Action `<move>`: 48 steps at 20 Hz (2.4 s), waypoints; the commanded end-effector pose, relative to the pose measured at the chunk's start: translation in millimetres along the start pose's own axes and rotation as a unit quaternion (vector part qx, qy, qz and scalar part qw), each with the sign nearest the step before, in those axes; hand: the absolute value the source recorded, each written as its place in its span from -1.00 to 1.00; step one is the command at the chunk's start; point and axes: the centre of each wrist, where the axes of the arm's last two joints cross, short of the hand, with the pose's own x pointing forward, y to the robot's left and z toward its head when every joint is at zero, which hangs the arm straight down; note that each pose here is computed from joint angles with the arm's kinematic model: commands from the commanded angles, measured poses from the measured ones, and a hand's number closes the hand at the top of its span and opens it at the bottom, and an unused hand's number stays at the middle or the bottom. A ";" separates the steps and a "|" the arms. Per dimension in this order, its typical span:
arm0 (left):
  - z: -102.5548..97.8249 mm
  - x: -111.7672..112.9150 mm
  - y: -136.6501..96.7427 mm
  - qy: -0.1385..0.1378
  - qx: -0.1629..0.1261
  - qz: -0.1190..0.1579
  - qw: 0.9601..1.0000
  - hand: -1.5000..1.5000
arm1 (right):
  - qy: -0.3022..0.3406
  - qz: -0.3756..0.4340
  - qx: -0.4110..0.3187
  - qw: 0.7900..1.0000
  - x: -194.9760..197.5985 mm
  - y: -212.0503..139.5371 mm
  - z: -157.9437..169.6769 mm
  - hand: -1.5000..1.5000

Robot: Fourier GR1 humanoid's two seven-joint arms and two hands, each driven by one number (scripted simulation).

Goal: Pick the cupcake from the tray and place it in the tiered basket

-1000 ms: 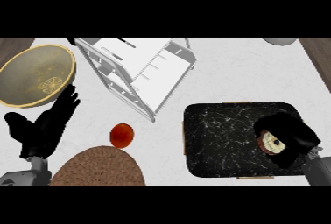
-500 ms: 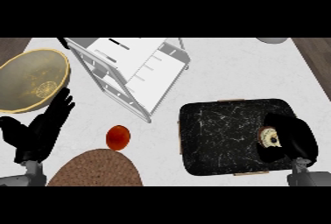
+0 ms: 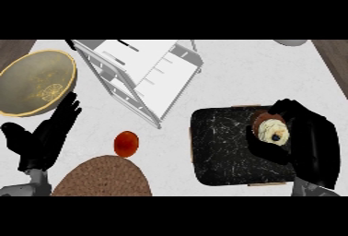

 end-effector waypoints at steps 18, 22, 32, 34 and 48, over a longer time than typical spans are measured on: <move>-13.3 -1.4 -7.6 -0.012 -0.018 -0.002 1.000 0.00 | -0.037 -0.059 0.032 0.997 225.6 -6.7 -56.4 1.00; -0.4 8.7 -8.7 -0.006 -0.024 -0.010 1.000 0.00 | -0.019 -0.073 0.035 0.997 231.7 22.3 -69.3 1.00; -16.7 21.1 -12.7 -0.016 -0.021 -0.004 1.000 0.00 | 0.020 -0.067 0.068 0.995 268.3 33.2 -102.7 1.00; -8.1 9.5 -11.7 -0.014 -0.019 -0.003 1.000 0.00 | 0.014 -0.055 0.074 0.996 238.9 63.7 -105.8 1.00; -12.0 8.5 -0.9 -0.014 -0.024 -0.003 1.000 0.00 | 0.011 -0.027 -0.001 1.000 228.5 105.7 -129.5 1.00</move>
